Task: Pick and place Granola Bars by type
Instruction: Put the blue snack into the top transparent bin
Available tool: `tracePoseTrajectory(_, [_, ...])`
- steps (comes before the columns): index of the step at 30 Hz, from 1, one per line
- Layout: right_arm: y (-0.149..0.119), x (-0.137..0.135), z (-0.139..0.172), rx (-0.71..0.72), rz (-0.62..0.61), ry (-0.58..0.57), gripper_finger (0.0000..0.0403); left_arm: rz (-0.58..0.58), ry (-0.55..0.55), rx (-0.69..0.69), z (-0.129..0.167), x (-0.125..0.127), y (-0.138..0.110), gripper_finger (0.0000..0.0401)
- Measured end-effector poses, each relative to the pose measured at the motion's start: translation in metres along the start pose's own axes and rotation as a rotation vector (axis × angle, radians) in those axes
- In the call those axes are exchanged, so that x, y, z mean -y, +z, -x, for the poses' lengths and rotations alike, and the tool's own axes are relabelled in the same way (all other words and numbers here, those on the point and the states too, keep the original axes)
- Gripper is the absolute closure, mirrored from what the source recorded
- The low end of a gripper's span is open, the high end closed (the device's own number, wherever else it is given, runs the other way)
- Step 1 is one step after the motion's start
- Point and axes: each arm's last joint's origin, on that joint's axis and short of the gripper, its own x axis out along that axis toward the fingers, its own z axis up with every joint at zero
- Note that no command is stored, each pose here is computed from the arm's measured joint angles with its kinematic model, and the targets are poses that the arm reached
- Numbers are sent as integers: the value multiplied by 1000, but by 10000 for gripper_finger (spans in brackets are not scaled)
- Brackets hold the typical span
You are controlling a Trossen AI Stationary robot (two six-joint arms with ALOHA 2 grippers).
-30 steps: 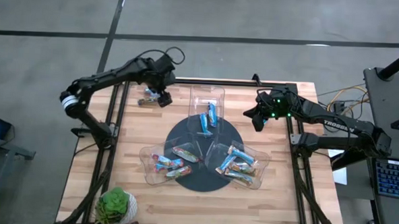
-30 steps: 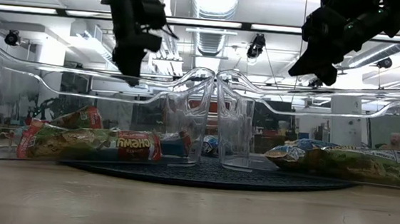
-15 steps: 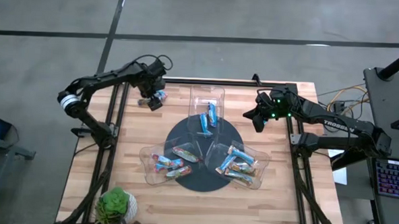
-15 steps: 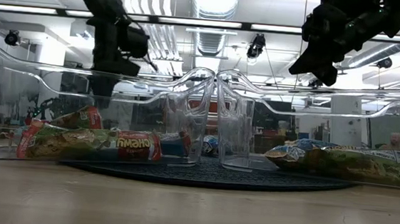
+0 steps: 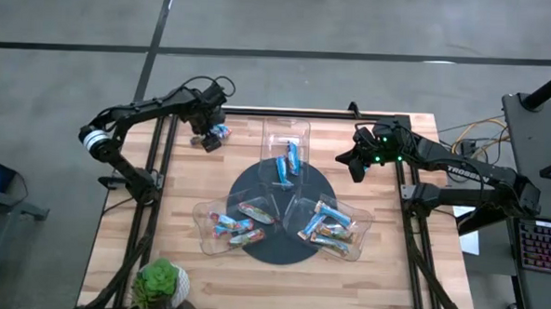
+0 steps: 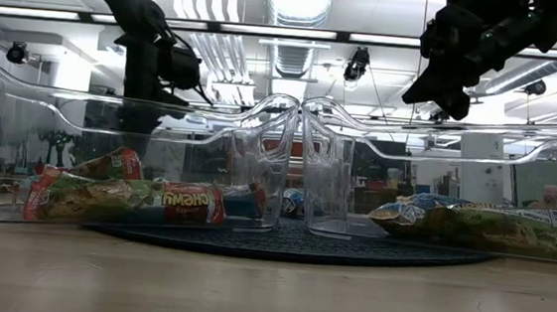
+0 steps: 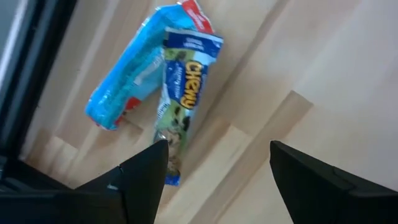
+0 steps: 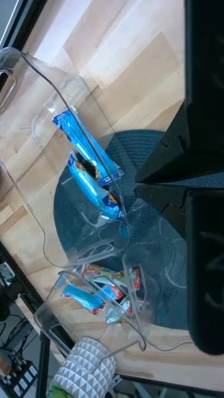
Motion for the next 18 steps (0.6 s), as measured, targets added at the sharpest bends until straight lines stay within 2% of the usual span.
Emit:
tracePoseTrajectory(9, [0, 0, 0, 1, -17, 1, 394, 20, 76, 32, -8, -6, 0, 140])
tracePoseTrajectory(18, [0, 0, 0, 4, -17, 2, 394, 29, 72, 41, -9, -7, 0, 140])
